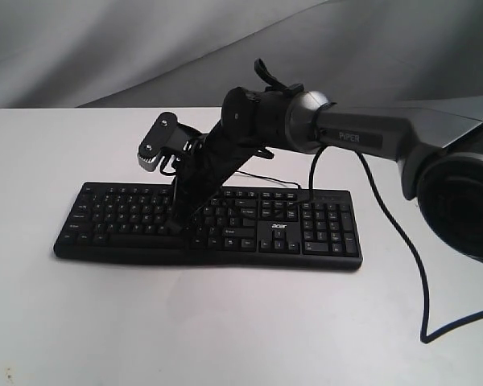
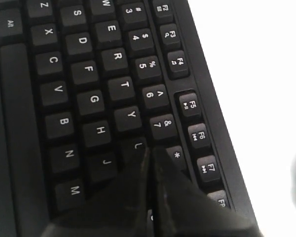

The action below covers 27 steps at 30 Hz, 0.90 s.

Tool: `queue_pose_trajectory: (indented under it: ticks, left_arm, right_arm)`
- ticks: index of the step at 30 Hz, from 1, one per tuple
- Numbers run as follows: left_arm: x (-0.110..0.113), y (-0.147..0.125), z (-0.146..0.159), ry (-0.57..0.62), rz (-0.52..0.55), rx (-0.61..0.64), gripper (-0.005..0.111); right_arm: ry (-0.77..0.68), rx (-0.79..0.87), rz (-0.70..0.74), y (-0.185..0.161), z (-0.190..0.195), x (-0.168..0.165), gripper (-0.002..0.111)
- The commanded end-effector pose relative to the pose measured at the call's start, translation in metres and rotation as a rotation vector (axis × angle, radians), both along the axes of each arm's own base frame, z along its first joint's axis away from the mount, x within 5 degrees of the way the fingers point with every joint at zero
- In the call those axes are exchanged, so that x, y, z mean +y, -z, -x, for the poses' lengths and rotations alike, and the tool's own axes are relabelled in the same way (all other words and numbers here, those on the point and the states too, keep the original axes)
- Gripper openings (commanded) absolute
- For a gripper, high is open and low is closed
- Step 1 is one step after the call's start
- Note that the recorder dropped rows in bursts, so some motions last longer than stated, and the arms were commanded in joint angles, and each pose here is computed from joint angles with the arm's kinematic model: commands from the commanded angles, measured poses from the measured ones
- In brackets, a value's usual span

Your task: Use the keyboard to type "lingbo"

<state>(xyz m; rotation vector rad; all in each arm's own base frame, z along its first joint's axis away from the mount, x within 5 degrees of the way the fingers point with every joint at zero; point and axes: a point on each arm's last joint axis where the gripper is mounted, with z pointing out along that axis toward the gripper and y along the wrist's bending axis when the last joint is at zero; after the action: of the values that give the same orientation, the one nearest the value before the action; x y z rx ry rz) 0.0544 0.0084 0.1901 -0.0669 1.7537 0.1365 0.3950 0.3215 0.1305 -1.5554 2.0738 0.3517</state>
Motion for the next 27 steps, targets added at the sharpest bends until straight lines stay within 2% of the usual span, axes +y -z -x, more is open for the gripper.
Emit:
queue_pose_trajectory:
  ticks: [1, 27]
  left_arm:
    - [0.000, 0.001, 0.000, 0.000, 0.005, -0.006, 0.001]
    - [0.000, 0.001, 0.000, 0.000, 0.005, -0.006, 0.001]
  right_arm:
    - [0.005, -0.008, -0.002, -0.002, -0.001, 0.000, 0.000]
    - [0.000, 0.001, 0.020, 0.009, -0.002, 0.000, 0.000]
